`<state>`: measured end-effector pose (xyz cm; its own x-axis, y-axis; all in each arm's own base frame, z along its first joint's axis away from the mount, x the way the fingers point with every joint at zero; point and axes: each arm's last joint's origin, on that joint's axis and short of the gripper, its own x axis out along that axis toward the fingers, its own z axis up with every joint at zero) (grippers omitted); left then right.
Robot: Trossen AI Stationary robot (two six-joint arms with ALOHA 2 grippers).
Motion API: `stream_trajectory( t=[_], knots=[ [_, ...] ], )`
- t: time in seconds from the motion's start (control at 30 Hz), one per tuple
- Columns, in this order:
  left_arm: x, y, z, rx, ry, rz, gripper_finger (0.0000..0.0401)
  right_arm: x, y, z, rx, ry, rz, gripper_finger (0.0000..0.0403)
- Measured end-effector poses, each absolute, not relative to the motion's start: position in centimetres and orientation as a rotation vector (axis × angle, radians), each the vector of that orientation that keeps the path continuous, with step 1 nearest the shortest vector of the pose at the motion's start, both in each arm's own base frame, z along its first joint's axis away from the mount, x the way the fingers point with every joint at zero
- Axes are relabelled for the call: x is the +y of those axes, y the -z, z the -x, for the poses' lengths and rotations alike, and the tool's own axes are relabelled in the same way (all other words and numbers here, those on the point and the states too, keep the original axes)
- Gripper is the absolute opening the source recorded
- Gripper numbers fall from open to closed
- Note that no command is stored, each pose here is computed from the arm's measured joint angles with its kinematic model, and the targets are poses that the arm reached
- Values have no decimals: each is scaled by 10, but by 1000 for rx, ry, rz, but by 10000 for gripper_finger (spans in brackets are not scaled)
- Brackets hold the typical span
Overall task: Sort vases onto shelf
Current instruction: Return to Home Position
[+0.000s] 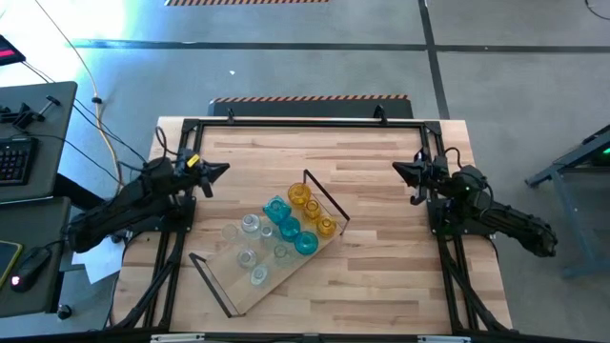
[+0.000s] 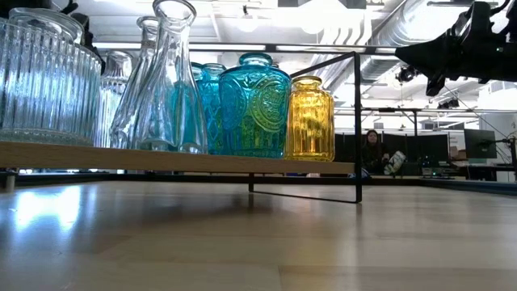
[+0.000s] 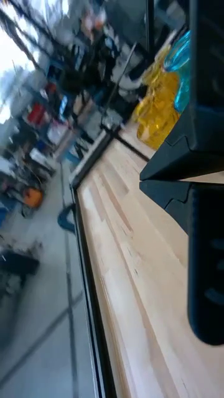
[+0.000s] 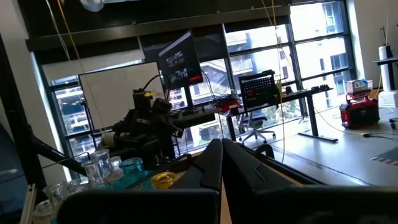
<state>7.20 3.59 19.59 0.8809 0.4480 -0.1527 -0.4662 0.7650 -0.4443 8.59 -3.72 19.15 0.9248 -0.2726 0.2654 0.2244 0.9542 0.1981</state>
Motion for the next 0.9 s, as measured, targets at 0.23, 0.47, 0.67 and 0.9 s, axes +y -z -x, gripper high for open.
stream_trajectory(
  t=[0.23,0.47,0.67,0.9],
  knots=[
    [36,-170,-90,-118,-378,457,0,-37,-191,-86,-293,257,-167,0],
    [24,-168,-94,-79,-251,464,0,-37,-191,-86,-290,256,-168,0],
    [14,-169,-96,-63,-148,466,0,-37,-191,-86,-289,257,-168,0],
    [13,-169,-96,-61,-137,466,0,-37,-191,-86,-288,257,-168,0]
  ],
)
